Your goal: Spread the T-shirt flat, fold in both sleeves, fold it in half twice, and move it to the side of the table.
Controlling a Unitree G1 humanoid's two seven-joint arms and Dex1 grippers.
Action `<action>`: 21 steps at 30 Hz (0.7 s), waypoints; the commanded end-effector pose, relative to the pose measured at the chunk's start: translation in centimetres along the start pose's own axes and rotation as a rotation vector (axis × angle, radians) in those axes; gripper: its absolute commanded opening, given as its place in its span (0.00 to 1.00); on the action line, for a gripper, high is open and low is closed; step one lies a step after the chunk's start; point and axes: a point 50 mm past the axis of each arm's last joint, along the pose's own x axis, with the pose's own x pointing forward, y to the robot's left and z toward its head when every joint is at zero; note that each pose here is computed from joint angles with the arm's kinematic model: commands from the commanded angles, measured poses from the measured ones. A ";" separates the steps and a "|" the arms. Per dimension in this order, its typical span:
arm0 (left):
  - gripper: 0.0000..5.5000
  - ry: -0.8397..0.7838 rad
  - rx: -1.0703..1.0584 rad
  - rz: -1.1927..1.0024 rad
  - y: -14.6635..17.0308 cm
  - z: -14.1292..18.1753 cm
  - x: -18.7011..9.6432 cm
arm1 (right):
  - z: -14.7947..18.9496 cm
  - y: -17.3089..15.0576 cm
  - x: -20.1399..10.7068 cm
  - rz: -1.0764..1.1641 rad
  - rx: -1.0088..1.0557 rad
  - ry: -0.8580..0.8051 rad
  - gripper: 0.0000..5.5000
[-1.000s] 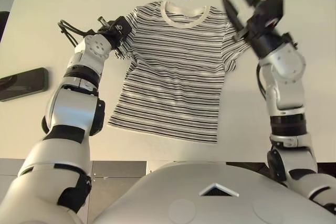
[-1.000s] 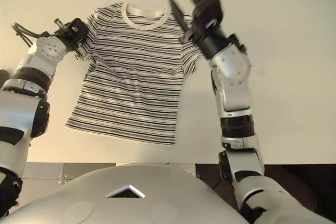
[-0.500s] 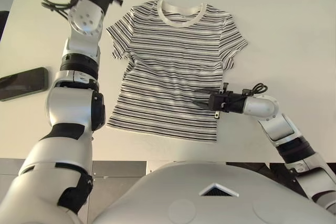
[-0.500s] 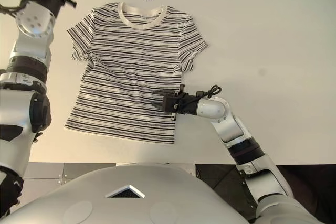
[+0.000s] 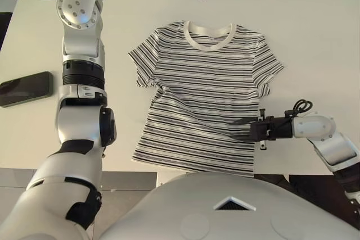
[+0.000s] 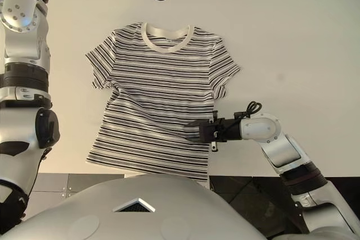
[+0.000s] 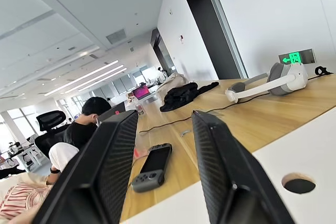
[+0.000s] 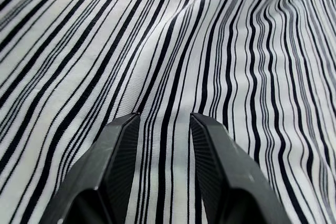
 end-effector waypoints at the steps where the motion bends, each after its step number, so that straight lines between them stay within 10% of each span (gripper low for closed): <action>1: 0.35 0.090 -0.060 -0.056 -1.7 -2.3 -1.8 | 3.3 -2.3 -1.6 -0.103 0.017 -0.213 0.32; 7: 0.35 0.328 -0.156 -0.233 -1.9 -5.7 -6.7 | 6.9 -5.6 -4.0 -0.308 0.099 -0.560 0.32; 21: 0.35 0.750 -0.460 -0.294 -2.8 -11.0 -14.7 | 7.0 -7.0 -4.0 -0.417 0.141 -0.627 0.32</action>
